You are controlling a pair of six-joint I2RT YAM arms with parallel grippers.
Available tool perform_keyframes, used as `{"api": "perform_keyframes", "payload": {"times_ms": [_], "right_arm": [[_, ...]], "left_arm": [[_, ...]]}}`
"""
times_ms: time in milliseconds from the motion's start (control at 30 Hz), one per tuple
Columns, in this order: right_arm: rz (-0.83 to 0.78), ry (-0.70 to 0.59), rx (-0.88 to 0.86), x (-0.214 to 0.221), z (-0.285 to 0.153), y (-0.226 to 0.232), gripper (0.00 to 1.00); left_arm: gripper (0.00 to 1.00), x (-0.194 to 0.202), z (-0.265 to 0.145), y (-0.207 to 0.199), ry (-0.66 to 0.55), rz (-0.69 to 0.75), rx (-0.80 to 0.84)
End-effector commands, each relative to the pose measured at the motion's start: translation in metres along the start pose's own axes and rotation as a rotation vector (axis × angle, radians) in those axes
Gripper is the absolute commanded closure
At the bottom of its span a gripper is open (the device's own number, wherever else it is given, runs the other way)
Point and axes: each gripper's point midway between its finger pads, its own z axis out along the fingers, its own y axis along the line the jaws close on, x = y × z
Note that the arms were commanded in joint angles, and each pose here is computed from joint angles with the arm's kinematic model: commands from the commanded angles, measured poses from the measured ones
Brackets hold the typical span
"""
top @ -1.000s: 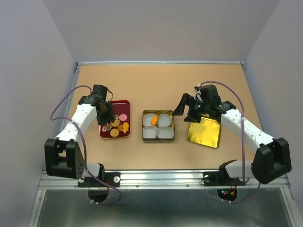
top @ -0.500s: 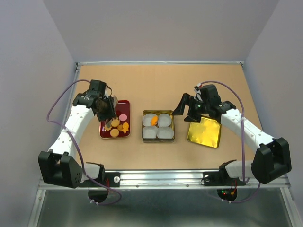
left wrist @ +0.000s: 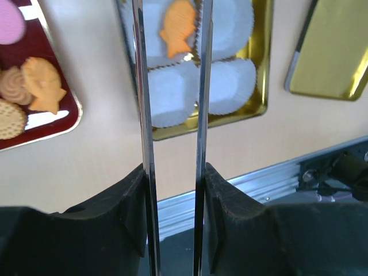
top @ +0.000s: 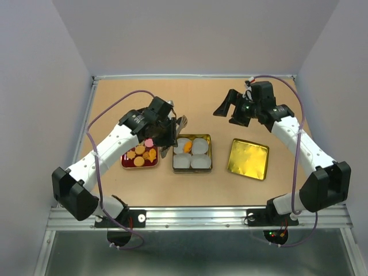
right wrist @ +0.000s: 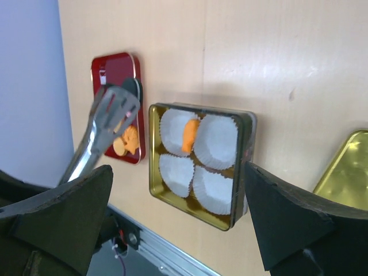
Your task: Pack the cookies
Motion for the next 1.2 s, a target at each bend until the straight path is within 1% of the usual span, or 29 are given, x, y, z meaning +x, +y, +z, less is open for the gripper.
{"api": "perform_keyframes", "payload": {"times_ms": [0, 67, 167, 300, 533, 633, 667, 700, 933, 1033, 1167], "right_arm": [[-0.045, -0.066, 0.055, -0.025, -0.018, -0.005, 0.0], [-0.044, -0.068, 0.071, -0.026, -0.022, -0.011, 0.0], [-0.033, -0.072, 0.093, -0.026, -0.026, -0.02, 0.0], [-0.027, -0.075, 0.107, -0.024, -0.03, -0.027, 0.0], [-0.02, -0.055, 0.122, -0.016, -0.029, -0.034, 0.0], [-0.02, -0.053, 0.124, -0.015, -0.029, -0.035, 0.0], [-0.019, -0.05, 0.125, -0.015, -0.028, -0.035, 0.0], [-0.018, -0.051, 0.126, -0.015, -0.028, -0.036, 0.0], [-0.013, -0.04, 0.13, -0.012, -0.026, -0.039, 0.0], [-0.014, -0.038, 0.131, -0.011, -0.026, -0.04, 0.0], [-0.019, -0.036, 0.132, -0.01, -0.026, -0.041, 0.0]], "left_arm": [[0.74, 0.007, -0.002, -0.034, -0.012, 0.037, 0.083], [0.74, 0.023, 0.004, -0.048, 0.019, 0.081, 0.107], [0.74, 0.044, 0.014, -0.056, 0.06, 0.115, 0.113], [0.74, 0.061, 0.024, -0.055, 0.091, 0.137, 0.112], [0.74, 0.074, 0.038, -0.04, 0.122, 0.151, 0.065], [0.74, 0.079, 0.043, -0.04, 0.13, 0.152, 0.073], [0.77, 0.079, 0.044, -0.041, 0.125, 0.154, 0.079], [0.77, 0.08, 0.045, -0.042, 0.126, 0.157, 0.08], [0.77, 0.079, 0.052, -0.045, 0.115, 0.155, 0.079], [0.76, 0.078, 0.056, -0.048, 0.119, 0.16, 0.074], [0.7, 0.078, 0.058, -0.046, 0.122, 0.165, 0.044]]}}
